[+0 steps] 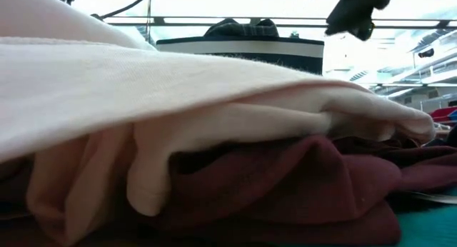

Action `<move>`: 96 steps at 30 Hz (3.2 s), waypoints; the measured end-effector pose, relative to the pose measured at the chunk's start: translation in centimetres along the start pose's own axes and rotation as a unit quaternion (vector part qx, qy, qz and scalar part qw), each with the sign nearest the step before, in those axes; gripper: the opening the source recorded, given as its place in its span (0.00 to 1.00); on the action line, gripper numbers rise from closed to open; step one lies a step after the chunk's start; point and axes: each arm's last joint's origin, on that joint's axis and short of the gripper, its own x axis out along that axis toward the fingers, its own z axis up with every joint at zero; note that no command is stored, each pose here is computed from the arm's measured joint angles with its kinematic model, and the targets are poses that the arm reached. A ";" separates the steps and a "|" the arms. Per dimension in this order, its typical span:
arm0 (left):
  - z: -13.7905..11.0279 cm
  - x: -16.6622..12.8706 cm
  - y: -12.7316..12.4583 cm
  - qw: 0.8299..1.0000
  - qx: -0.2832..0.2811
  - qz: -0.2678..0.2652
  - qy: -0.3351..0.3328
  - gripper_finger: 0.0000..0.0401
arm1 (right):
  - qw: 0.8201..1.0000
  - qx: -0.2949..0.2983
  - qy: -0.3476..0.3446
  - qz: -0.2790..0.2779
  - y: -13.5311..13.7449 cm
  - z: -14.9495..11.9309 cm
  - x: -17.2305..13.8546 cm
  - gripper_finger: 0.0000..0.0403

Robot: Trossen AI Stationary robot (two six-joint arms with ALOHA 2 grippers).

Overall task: Sort clothes
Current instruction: Put the top striped sock into the blue laundry organizer

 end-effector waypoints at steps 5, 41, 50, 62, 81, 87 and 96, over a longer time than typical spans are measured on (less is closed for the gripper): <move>-0.4 0.5 0.0 0.996 0.084 0.008 0.017 0.30 | 1.000 0.007 -0.006 0.015 0.0 -2.6 2.3 0.28; -1.9 7.3 3.3 0.961 0.210 0.052 0.171 0.30 | 0.994 0.067 -0.067 0.059 -0.7 -5.6 5.1 0.28; -1.9 6.8 2.7 0.971 0.147 0.048 0.183 0.03 | 0.995 0.052 -0.072 0.056 -0.7 -5.6 5.1 0.28; 5.7 3.1 -1.3 0.980 0.125 0.026 0.153 0.00 | 0.996 0.026 -0.070 0.051 -0.8 -5.7 5.1 0.28; 28.7 -3.5 -5.0 0.954 0.255 0.119 -0.105 0.00 | 0.996 -0.033 -0.082 0.022 -0.9 -5.6 5.1 0.28; 33.4 -1.8 -3.2 0.949 0.257 0.117 -0.137 0.00 | 0.996 -0.033 -0.087 0.010 -1.0 -5.6 5.1 0.28; 31.3 6.5 2.9 0.974 0.191 0.118 0.025 0.00 | 0.996 -0.032 -0.088 0.010 -1.0 -5.6 5.1 0.28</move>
